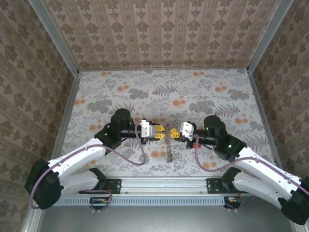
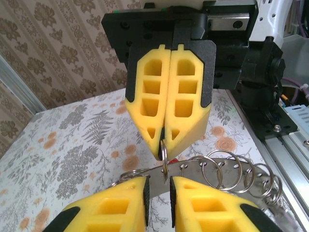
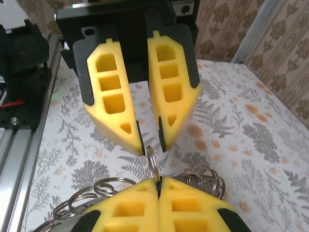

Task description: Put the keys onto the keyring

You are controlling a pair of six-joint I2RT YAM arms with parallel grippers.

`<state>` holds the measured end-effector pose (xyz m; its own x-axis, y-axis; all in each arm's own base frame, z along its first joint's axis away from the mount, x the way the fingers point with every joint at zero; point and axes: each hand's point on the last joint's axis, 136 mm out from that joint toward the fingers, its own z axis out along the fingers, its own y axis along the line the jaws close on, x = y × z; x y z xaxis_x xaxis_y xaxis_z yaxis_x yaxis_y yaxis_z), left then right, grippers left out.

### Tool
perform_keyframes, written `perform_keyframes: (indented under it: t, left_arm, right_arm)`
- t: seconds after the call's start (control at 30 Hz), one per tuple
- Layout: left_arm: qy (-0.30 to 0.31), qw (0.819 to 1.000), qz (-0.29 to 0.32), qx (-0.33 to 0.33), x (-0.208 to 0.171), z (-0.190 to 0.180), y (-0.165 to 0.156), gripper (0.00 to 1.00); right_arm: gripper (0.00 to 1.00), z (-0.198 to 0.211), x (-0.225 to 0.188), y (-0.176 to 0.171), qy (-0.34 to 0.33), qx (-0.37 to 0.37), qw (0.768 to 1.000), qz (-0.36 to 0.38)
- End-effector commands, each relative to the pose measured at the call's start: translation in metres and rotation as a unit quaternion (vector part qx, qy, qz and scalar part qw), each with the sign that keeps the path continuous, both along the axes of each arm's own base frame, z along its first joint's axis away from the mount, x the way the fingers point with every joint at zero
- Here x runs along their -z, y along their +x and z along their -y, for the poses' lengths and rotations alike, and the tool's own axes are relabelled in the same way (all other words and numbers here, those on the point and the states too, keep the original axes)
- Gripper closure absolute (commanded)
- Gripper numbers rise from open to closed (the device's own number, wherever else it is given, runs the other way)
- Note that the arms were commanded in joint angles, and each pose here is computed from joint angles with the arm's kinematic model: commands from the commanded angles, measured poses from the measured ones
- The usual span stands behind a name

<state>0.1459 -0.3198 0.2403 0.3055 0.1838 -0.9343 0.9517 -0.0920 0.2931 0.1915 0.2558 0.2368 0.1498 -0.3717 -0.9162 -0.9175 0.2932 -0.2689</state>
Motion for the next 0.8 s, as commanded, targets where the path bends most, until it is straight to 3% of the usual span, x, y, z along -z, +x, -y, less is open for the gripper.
perform_keyframes:
  t: [0.0,0.2,0.3,0.77]
  left_arm:
    - [0.006,1.000,-0.002,-0.003,-0.004,0.002,0.002,0.79]
    - [0.014,1.000,-0.011,-0.010,0.001,0.005,0.006,0.77]
    - [0.017,1.000,-0.018,-0.014,0.001,0.007,0.008,0.69]
    - [0.024,0.999,-0.032,-0.023,0.010,0.030,0.011,0.72]
  right_arm:
    - [1.00,0.004,-0.012,0.006,-0.011,0.016,1.000,0.020]
    - [1.00,0.005,-0.007,0.009,-0.031,0.025,0.999,0.016]
    - [1.00,0.005,-0.006,0.010,-0.039,0.027,0.999,0.016]
    - [1.00,0.002,0.002,0.014,-0.047,0.033,0.998,0.013]
